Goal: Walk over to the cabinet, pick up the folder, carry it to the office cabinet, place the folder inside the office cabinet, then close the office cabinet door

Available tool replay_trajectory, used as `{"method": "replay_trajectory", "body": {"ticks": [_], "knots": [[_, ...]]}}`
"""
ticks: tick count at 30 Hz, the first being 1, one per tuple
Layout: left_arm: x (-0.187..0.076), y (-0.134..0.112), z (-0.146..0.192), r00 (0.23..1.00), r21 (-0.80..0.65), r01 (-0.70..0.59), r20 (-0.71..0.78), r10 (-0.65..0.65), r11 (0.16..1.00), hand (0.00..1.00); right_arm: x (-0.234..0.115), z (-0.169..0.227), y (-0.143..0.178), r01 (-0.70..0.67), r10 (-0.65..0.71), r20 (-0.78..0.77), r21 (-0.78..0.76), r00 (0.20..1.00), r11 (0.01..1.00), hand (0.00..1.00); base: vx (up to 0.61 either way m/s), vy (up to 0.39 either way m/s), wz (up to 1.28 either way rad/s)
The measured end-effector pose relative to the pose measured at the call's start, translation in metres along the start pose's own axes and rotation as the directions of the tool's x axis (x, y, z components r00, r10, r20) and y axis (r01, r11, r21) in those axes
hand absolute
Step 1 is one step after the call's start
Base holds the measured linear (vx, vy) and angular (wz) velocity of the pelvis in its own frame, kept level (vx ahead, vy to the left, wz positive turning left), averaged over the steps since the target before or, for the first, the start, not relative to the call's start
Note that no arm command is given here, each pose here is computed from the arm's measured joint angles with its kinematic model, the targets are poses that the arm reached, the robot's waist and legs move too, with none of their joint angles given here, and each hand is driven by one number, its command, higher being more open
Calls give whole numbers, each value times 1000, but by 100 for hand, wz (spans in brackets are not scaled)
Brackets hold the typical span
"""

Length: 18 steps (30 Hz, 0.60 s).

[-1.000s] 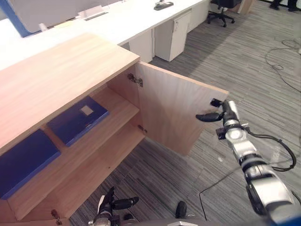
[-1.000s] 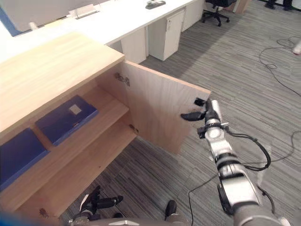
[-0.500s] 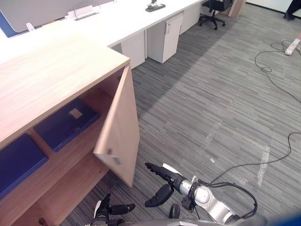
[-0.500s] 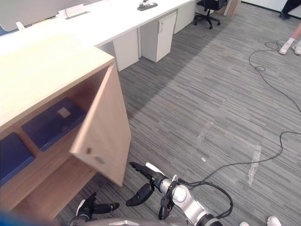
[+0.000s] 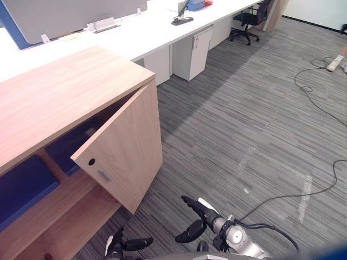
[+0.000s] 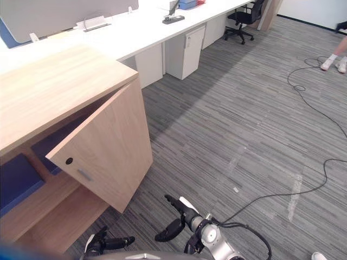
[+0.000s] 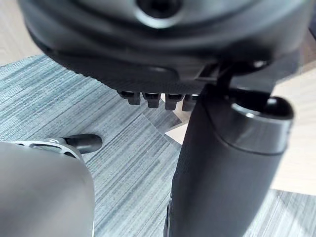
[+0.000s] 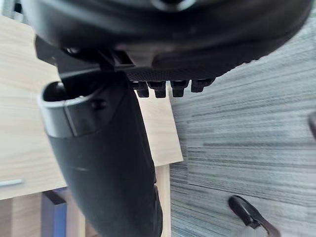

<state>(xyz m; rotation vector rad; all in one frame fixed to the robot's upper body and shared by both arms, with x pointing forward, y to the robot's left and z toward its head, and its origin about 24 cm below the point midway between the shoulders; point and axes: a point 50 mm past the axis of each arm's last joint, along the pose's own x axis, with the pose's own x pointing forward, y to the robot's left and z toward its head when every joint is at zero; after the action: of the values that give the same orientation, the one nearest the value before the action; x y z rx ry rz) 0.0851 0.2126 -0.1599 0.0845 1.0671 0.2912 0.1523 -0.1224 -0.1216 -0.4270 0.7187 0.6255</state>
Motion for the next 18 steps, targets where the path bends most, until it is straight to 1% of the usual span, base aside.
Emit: {"method": "replay_trajectory", "body": {"ticks": [1,2,3,4,5,6,7,8,10,11,12,14,18], "knots": [[0,-5,2,1000,-5,11,6,-11,1000,100,-2,-18,-1,26,-22,-79,52,997,998,100,11,178,120],[0,-8,6,1000,4,21,21,-21,1000,100,-6,-35,-9,95,-70,-158,152,985,984,100,9,167,129],[1,-10,8,999,11,26,30,-27,1000,100,-8,-40,-15,146,-108,-186,207,977,967,100,1,142,163],[1,-13,10,999,29,38,36,-39,999,100,-12,-50,-25,268,-197,-231,335,953,903,100,7,79,144],[1,-13,10,999,30,38,37,-39,999,100,-13,-55,-28,320,-231,-257,393,938,862,100,27,46,187],[1,-10,12,999,16,26,40,-27,1000,100,-15,-63,-30,409,-276,-319,505,907,760,100,58,-38,186],[2,-5,13,999,10,7,44,-8,1000,100,-18,-73,-26,469,-287,-384,566,878,678,100,56,-72,188],[3,-2,14,999,10,-2,46,1,1000,100,-19,-77,-23,488,-283,-412,581,866,651,100,55,-132,188],[3,5,13,999,-13,-29,39,30,999,100,-24,-91,-13,553,-254,-506,623,824,554,100,86,-211,135],[2,5,10,999,-21,-33,28,34,999,100,-25,-93,-13,563,-250,-519,627,817,539,100,101,-224,58],[0,6,0,999,-53,-45,-6,45,998,100,-28,-96,-12,580,-247,-539,629,805,518,100,109,-252,28],[-4,10,-13,997,-110,-74,-46,70,991,100,-30,-99,-11,591,-244,-553,626,797,509,100,73,-197,34],[-7,12,-22,991,-279,-119,-84,99,953,100,-27,-95,-7,580,-247,-538,636,806,510,100,-14,-130,27]]}}
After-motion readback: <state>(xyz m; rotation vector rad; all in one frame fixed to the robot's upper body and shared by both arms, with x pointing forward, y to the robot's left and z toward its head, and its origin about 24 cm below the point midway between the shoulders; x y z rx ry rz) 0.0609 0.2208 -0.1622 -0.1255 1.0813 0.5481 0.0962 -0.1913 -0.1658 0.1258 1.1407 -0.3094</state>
